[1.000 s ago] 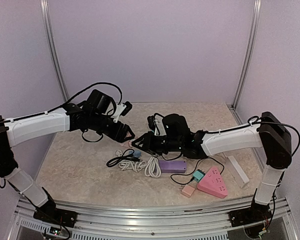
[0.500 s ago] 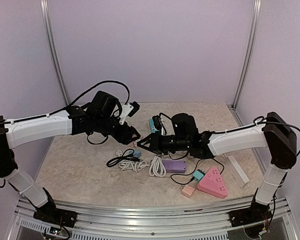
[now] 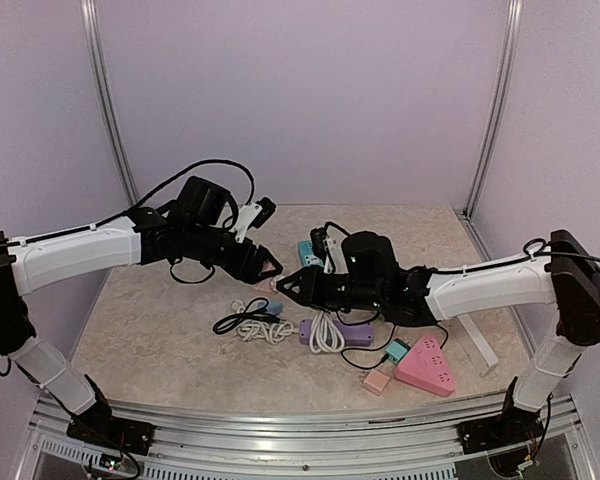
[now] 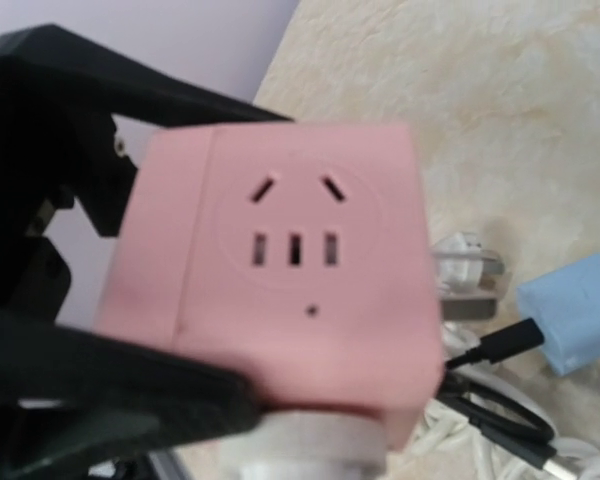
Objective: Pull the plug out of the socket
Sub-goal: Remove the plug from the socket.
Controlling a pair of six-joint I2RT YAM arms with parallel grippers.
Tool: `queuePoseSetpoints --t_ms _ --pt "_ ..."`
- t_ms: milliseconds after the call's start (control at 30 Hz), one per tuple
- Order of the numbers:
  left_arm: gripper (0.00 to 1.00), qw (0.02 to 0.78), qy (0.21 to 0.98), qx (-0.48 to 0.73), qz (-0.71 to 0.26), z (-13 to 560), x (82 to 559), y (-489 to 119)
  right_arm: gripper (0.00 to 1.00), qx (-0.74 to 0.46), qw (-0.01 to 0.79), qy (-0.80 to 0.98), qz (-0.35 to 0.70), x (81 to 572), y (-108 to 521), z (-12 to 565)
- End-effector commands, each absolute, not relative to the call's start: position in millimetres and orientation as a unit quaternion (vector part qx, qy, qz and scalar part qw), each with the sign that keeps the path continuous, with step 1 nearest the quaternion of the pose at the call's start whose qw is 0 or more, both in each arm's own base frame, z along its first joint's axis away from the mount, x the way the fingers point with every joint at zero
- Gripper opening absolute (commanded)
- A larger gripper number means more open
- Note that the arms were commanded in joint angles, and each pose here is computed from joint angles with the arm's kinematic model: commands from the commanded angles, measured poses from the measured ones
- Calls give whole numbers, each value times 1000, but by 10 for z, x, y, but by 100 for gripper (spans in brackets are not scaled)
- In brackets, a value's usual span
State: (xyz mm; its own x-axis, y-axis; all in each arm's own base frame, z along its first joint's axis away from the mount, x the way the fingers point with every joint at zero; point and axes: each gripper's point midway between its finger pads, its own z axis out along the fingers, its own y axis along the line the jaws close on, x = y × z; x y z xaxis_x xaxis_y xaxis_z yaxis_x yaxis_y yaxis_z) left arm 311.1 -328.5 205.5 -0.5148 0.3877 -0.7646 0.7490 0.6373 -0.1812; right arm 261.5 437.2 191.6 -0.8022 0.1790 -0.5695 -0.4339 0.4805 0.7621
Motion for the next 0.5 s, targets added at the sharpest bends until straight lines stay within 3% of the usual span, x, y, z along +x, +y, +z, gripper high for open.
queuePoseSetpoints --t_ms 0,300,467 --pt "0 345 861 285 -239 2091 3289 -2950 0 -49 337 829 444 2719 4301 1765" --pt "0 346 840 331 -254 2113 3146 -3104 0 -27 355 825 439 2901 4050 1922" --pt "0 361 811 422 -186 2032 2869 -3293 0 -37 344 816 463 3054 3911 2027"
